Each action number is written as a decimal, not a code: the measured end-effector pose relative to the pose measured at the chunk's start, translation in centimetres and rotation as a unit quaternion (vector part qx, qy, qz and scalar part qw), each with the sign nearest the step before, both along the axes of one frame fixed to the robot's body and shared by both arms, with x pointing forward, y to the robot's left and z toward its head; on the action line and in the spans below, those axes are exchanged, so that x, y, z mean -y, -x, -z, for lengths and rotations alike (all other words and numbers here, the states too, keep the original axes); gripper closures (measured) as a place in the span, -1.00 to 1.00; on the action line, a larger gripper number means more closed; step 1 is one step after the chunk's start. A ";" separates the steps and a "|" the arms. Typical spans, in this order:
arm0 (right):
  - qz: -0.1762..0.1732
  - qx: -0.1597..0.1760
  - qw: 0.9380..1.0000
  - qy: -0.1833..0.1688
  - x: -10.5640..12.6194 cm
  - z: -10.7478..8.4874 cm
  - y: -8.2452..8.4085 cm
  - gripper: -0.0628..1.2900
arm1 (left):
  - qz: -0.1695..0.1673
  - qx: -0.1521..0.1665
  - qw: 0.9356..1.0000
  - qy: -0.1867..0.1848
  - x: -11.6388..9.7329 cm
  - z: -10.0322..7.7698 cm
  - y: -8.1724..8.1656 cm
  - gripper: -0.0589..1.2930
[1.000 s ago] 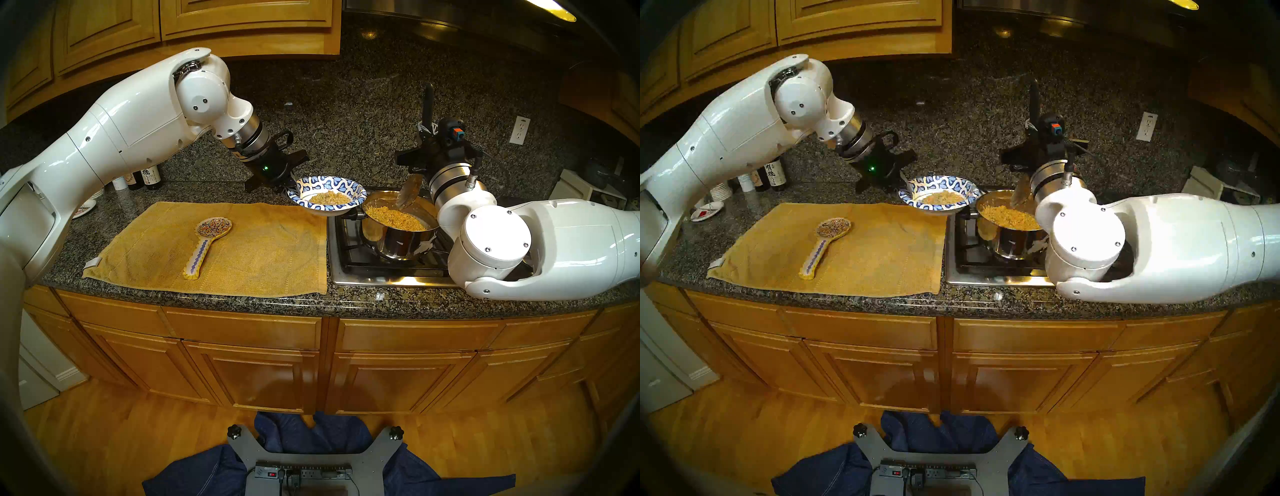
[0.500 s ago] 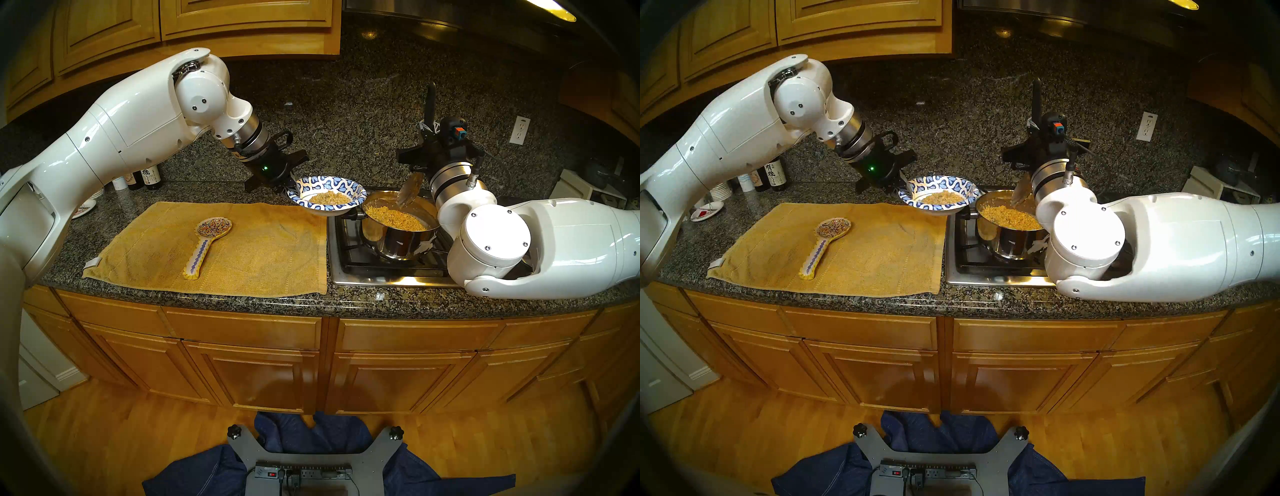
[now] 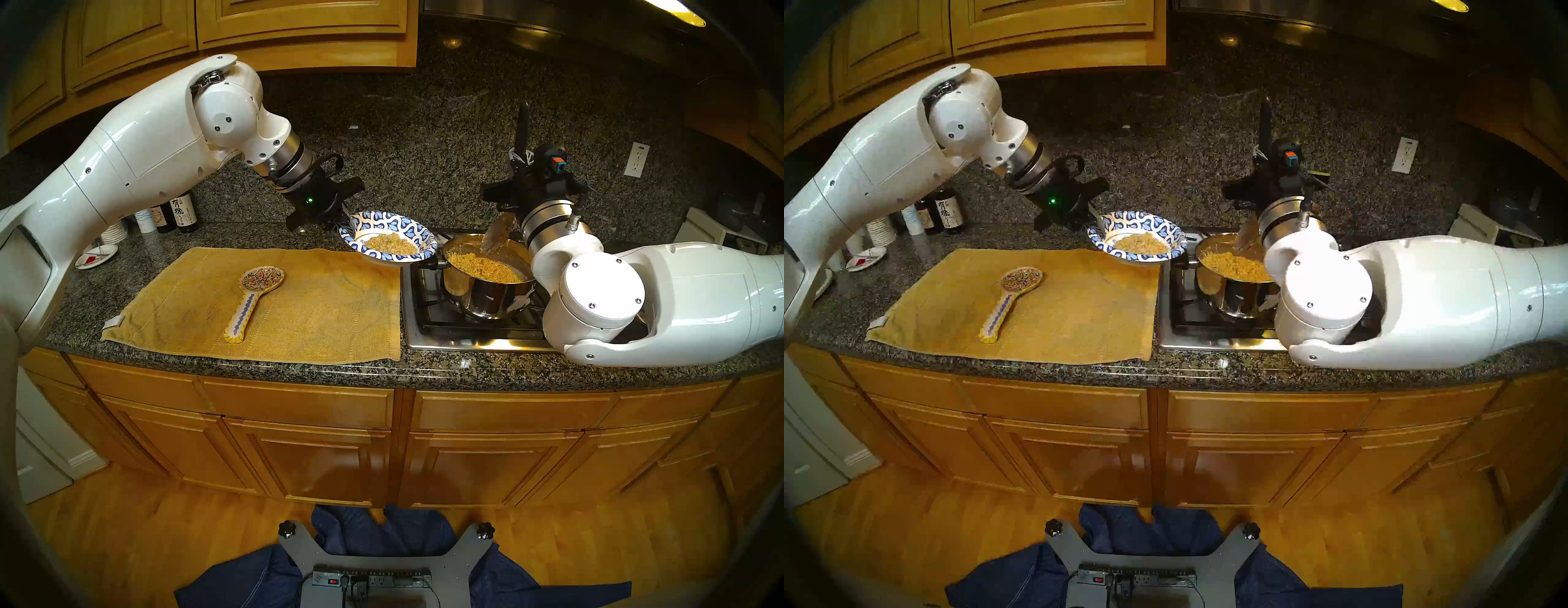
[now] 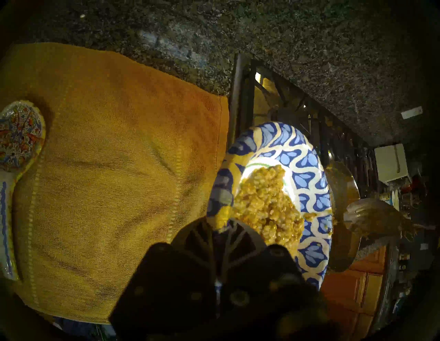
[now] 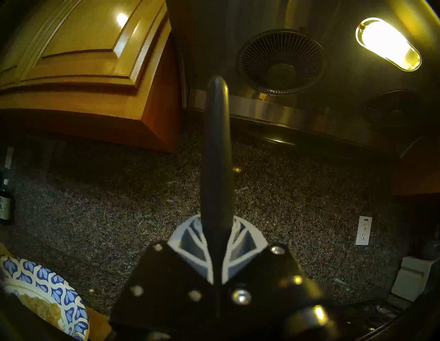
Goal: Scoop oatmeal into bowl
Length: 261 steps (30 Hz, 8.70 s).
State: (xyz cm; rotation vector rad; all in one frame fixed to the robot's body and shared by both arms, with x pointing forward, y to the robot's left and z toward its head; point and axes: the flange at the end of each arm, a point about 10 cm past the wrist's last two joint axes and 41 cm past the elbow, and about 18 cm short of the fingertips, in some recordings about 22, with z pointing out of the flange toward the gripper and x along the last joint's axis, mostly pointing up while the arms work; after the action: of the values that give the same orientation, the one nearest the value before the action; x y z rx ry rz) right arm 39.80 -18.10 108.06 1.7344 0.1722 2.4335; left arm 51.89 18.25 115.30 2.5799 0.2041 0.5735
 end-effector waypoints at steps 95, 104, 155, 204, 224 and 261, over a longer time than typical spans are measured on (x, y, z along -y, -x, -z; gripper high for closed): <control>0.005 -0.005 1.000 0.002 0.0 0.5 0.1 0.96 | -0.119 -0.132 0.983 -0.035 -8.7 13.0 -2.2 0.94; 0.006 -0.006 1.000 0.002 0.0 0.5 0.1 0.96 | -0.129 -0.135 0.982 -0.034 -8.7 13.2 -2.8 0.94; 0.006 -0.005 1.000 0.000 -0.1 0.5 -0.2 0.96 | -0.125 -0.094 0.987 -0.040 -8.6 8.8 -1.8 -0.88; 0.000 -0.003 1.000 0.000 -0.4 0.3 -0.5 0.96 | -0.173 -0.036 0.984 0.008 -7.0 2.6 -1.3 -0.88; -0.010 0.005 1.000 0.004 -1.0 -0.4 -0.2 0.96 | -0.191 -0.017 0.976 0.104 -4.9 3.6 0.0 -0.88; 0.013 0.000 1.000 -0.013 0.9 0.2 -0.4 0.96 | -0.233 0.029 0.961 0.148 -6.2 4.6 0.8 -0.88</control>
State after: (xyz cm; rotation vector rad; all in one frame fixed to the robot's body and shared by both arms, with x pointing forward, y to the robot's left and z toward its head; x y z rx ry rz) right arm 40.25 -19.01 107.86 1.7368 0.1174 2.4288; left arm 51.06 24.41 110.66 2.2198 0.8276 0.7197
